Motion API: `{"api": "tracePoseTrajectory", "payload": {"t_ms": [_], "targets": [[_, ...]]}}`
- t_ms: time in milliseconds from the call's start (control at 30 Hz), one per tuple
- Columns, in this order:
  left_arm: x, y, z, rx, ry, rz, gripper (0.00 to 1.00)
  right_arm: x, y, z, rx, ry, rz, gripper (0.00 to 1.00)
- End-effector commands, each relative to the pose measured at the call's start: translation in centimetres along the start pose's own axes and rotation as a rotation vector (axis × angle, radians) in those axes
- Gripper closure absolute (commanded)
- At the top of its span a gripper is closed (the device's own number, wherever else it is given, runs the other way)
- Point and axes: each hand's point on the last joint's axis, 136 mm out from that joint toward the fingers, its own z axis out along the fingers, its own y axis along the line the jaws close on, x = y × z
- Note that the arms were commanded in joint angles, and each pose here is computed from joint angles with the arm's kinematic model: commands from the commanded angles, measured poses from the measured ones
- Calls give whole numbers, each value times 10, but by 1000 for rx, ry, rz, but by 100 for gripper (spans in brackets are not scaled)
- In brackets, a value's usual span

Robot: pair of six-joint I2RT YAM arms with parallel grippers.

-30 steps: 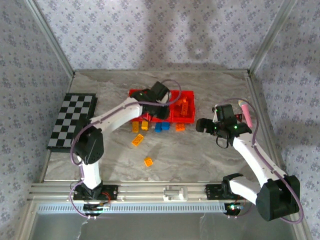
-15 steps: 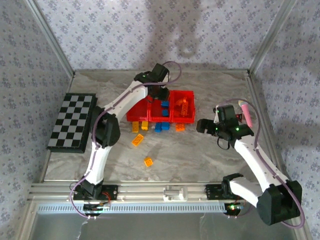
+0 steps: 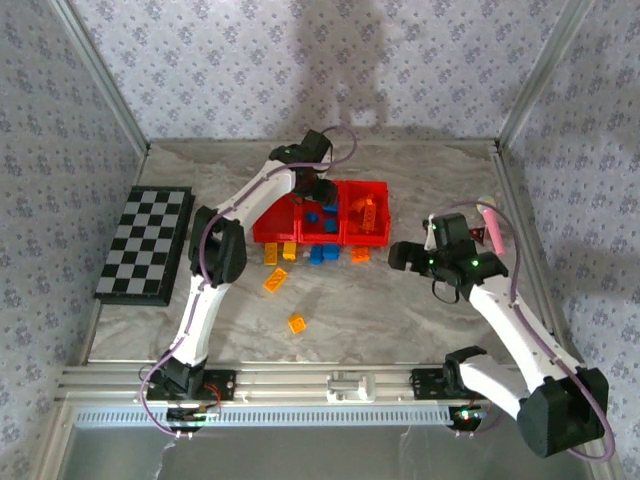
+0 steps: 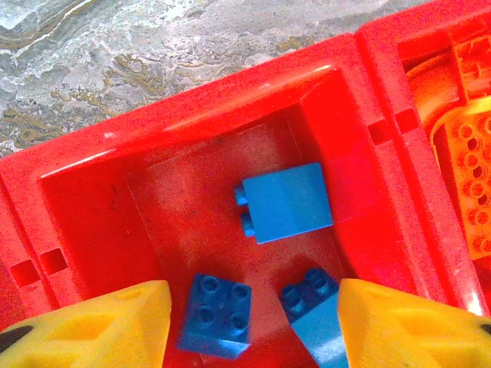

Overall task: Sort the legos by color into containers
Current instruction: Place the lego in the container, then touch the container at the center of the table.

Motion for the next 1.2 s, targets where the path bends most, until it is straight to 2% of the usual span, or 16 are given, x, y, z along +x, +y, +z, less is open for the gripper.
{"api": "tracePoseTrajectory", "payload": {"t_ms": [0,300,600,733,767,800,1167], "targets": [[-14,-9,-17,38,-53,14,36,13,7,8,-7,54,17,7],[-20,-19,-73,101,-194,29,31,12,24,31,-12,78,-25,7],[10,-23,-133,179,-356,46,25,4,28,60,4,126,-93,7],[33,-21,-144,209,-378,29,16,2,32,82,-2,166,-117,6],[39,-20,-145,214,-381,22,6,1,32,87,-2,174,-118,6],[43,-20,-147,219,-386,16,0,0,32,92,-2,183,-119,6],[88,-2,-159,223,-424,-88,0,-19,48,141,-31,243,-147,6]]}}
